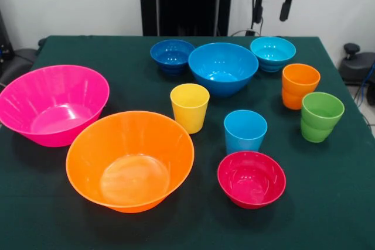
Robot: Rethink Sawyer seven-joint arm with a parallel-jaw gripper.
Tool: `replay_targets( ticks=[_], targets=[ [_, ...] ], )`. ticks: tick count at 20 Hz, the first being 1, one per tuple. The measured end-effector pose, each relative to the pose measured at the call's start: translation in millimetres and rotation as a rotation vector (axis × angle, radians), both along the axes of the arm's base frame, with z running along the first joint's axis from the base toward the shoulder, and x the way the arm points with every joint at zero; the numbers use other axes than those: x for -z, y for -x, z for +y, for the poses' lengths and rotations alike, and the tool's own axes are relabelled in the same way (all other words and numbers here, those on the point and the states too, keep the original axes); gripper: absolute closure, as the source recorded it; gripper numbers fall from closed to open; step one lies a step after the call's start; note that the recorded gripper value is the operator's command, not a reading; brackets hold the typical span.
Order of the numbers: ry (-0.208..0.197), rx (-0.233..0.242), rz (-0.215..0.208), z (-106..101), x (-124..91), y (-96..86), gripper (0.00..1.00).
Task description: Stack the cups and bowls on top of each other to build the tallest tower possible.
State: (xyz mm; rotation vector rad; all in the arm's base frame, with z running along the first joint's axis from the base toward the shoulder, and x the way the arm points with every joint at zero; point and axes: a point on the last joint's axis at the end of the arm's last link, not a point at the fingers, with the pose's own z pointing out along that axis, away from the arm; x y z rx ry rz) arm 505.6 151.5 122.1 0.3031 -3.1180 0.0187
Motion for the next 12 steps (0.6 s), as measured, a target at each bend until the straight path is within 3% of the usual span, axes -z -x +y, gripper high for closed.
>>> replay_targets(
  ticks=[5,12],
  targets=[
    [0.022,-0.04,0.051,4.4,31.5,10.4,0.0],
    [0.051,-0.08,0.039,1.0,32.7,10.4,0.0]
  ],
)
